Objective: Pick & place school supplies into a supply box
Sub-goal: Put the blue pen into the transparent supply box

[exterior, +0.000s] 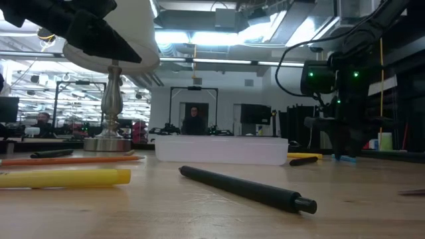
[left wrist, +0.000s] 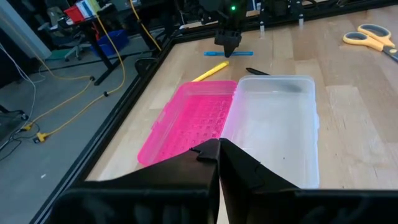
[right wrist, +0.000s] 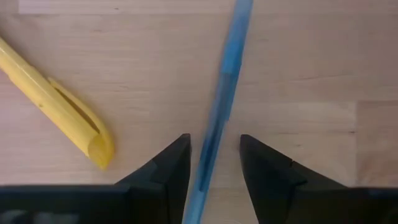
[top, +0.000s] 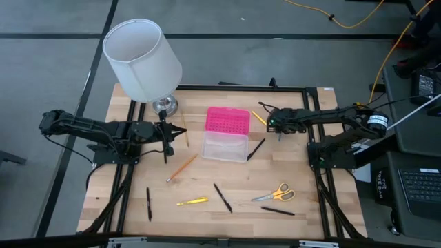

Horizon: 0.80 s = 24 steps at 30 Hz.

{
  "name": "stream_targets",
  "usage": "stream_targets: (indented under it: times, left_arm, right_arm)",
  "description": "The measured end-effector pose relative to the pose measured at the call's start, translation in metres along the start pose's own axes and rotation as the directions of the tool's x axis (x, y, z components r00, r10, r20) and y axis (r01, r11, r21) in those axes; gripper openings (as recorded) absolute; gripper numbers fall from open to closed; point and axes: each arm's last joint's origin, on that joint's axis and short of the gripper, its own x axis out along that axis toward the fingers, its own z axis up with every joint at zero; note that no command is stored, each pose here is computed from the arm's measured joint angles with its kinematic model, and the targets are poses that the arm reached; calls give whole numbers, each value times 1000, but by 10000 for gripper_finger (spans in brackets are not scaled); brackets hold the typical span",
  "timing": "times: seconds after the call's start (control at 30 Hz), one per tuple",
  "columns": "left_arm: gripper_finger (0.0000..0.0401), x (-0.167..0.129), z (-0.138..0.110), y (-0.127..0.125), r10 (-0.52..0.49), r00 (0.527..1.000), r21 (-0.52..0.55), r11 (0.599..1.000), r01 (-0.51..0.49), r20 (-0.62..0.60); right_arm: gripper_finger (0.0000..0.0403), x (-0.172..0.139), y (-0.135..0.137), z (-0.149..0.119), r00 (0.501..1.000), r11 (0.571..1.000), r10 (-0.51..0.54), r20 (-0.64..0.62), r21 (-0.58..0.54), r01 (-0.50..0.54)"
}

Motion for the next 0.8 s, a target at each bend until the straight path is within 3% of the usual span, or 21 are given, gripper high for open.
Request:
stream_targets:
  times: [0.63,0.8]
  left_arm:
    - [4,0,0,0,0,1000,0,1000,0,0]
    - [4,0,0,0,0,1000,0,1000,0,0]
  right_arm:
    - [145,1,-1,0,1000,1000,6,-27,12,-5]
    - [128,1,-1,-1,999,1000,16,-47,13,-15]
